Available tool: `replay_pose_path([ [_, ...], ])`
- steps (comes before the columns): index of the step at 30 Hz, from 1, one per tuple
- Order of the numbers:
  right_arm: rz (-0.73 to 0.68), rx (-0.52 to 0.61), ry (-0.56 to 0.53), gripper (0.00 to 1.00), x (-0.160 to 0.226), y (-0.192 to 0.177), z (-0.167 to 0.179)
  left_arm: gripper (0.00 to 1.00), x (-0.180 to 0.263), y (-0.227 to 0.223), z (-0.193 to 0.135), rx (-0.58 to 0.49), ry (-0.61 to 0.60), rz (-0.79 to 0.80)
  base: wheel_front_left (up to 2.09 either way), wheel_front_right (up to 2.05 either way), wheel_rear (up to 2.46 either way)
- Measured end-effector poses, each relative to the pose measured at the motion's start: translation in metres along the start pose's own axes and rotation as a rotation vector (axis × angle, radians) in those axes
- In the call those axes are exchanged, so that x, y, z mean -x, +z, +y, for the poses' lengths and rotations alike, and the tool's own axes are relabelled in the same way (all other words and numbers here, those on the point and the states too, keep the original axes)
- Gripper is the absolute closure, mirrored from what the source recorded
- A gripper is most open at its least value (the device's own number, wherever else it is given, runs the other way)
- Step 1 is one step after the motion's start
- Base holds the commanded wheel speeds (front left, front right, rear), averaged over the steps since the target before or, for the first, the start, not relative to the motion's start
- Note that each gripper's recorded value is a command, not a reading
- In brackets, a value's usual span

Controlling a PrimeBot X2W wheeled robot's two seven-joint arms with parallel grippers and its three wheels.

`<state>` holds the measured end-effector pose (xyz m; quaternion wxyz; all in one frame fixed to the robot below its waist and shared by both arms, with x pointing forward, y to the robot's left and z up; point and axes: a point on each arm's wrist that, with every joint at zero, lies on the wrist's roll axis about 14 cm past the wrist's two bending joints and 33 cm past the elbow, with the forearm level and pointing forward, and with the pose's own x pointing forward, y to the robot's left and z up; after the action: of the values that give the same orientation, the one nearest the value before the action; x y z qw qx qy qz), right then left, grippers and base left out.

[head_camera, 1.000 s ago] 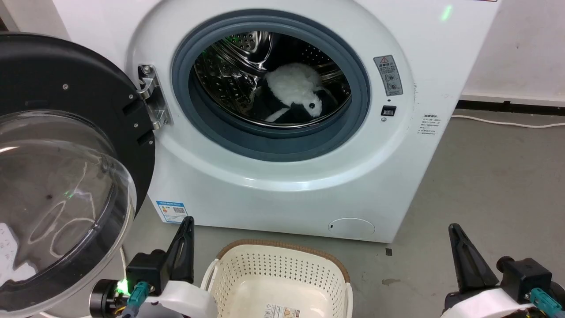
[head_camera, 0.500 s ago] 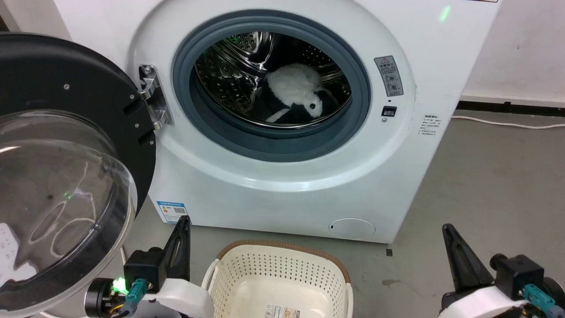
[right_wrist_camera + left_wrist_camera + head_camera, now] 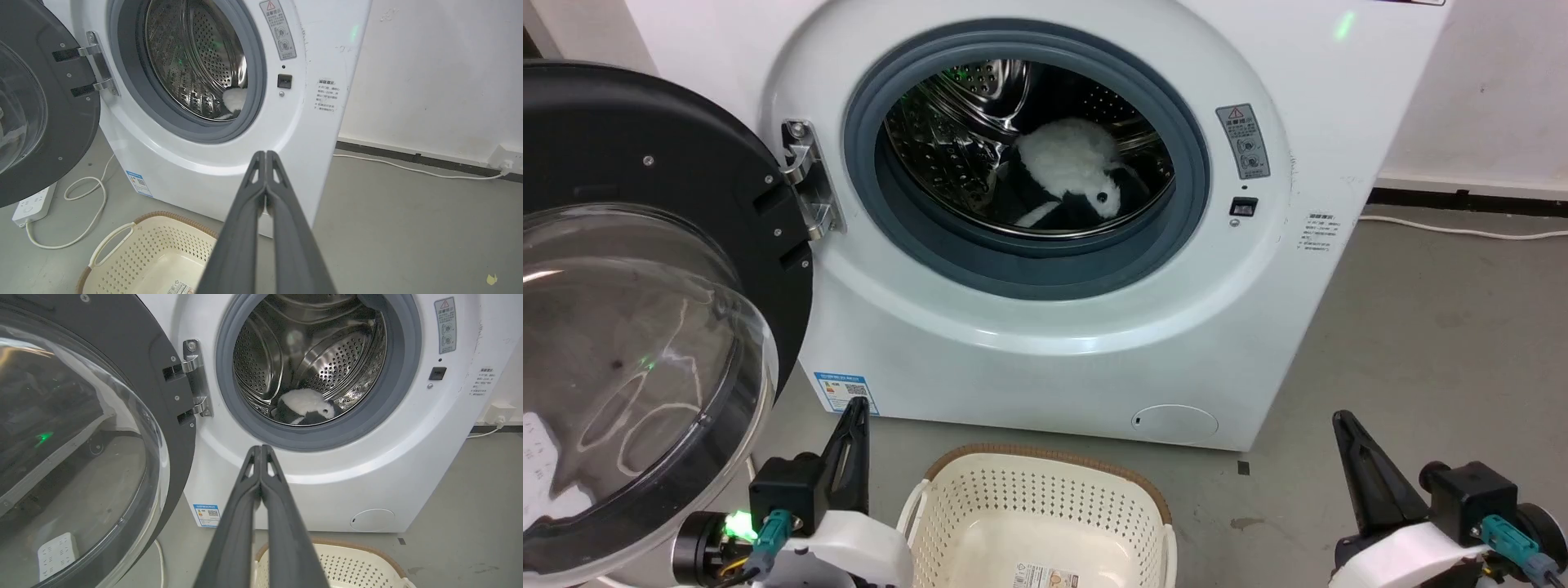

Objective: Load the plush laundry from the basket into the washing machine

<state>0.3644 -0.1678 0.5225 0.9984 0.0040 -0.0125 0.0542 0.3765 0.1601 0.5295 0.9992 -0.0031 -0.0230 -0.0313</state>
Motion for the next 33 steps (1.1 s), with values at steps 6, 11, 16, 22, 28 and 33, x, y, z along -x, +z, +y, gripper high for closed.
replay_pose_path([
  [6, 0.008, 0.010, 0.004, 1.00, -0.001, 0.000, 0.001, 1.00, 0.000, 0.000, 0.003, -0.009, 0.009, 0.007, 0.00, 0.00, 0.00],
  [11, 0.015, 0.019, 0.007, 1.00, -0.001, -0.001, 0.002, 1.00, 0.000, 0.000, 0.006, -0.012, 0.018, 0.013, 0.00, 0.00, 0.00],
  [16, 0.023, 0.022, 0.009, 1.00, -0.001, -0.001, 0.003, 1.00, 0.000, 0.001, 0.008, -0.019, 0.027, 0.015, 0.00, 0.00, 0.00],
  [22, 0.031, 0.030, 0.013, 1.00, -0.002, -0.002, 0.004, 1.00, 0.000, 0.002, 0.010, -0.029, 0.032, 0.022, 0.00, 0.00, 0.00],
  [28, 0.032, 0.041, 0.018, 1.00, -0.005, 0.000, 0.005, 1.00, 0.001, 0.002, 0.012, -0.037, 0.040, 0.026, 0.00, 0.00, 0.00],
  [33, 0.041, 0.047, 0.020, 1.00, -0.005, 0.000, 0.006, 1.00, 0.001, 0.003, 0.014, -0.046, 0.049, 0.030, 0.00, 0.00, 0.00],
])
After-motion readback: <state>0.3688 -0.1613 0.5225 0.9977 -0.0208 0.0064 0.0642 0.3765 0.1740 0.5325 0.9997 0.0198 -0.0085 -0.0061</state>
